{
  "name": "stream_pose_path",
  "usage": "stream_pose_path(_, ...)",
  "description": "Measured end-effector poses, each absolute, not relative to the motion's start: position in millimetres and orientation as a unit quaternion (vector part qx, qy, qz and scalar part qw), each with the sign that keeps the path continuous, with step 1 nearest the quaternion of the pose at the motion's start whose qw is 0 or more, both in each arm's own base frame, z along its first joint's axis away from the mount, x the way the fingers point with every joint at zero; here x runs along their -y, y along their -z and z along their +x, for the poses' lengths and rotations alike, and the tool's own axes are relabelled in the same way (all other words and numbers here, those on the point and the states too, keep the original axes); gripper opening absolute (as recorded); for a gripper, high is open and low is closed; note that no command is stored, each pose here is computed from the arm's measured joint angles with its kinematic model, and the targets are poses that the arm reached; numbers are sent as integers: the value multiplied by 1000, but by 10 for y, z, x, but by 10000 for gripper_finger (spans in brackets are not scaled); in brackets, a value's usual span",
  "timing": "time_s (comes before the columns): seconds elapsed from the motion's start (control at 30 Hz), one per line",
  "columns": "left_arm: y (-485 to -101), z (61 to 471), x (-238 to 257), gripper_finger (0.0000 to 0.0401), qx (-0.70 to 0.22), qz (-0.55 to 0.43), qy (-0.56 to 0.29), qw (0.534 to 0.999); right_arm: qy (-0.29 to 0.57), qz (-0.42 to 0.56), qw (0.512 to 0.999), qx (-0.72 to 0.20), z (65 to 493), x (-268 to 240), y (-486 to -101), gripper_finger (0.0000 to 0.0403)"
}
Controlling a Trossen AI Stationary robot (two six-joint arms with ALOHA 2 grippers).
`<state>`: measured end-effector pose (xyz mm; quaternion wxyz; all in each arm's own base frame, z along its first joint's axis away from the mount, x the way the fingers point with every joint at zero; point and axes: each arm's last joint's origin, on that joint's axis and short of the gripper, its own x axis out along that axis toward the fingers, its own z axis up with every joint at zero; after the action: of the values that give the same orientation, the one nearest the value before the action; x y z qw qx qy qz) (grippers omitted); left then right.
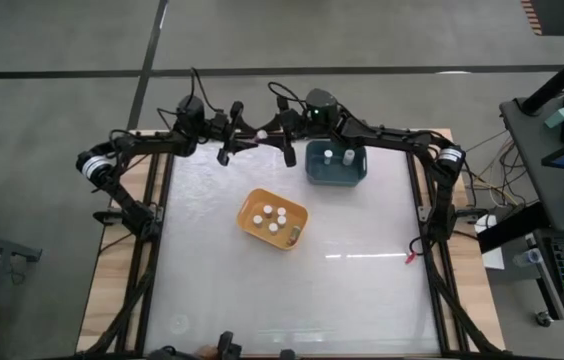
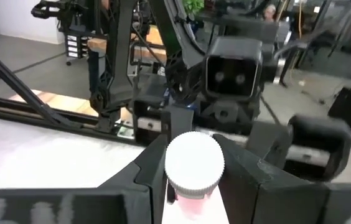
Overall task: Pick and place medicine bottles into bin by pill shape (circle, oval)
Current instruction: Put the pink pill bottle into the yellow bin, then return to Home Position
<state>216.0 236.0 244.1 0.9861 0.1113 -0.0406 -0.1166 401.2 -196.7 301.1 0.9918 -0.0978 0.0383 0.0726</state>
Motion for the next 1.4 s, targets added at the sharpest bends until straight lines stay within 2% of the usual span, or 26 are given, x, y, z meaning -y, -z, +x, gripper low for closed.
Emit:
stream_pose_path(0.13, -2464, 2075, -2385, 200, 41, 116, 109, 986, -78, -71, 993, -61, 4022, 1927, -2968, 107)
stream_pose_path(0.3, -2478, 1959, -2457, 224, 40, 119, 84, 989, -106, -49, 988, -104, 4067, 1772, -2866, 109)
stream_pose_path(0.57, -2479, 1904, -2497, 226, 37, 101, 79, 991, -158, -31, 974, -162, 4258, 1378, -2384, 110)
stream_pose_path(0.87, -2563, 1881, -2460, 226, 41, 85, 81, 992, -141, -22, 969, -201, 4455, 1287, -1878, 108)
stream_pose_path(1.03, -2625, 1863, -2431, 226, 46, 90, 81, 992, -143, -9, 967, -210, 4475, 1293, -1774, 114)
stream_pose_path(1.4, -2780, 1821, -2349, 226, 58, 101, 83, 990, -144, -11, 966, -215, 4472, 1292, -1754, 170)
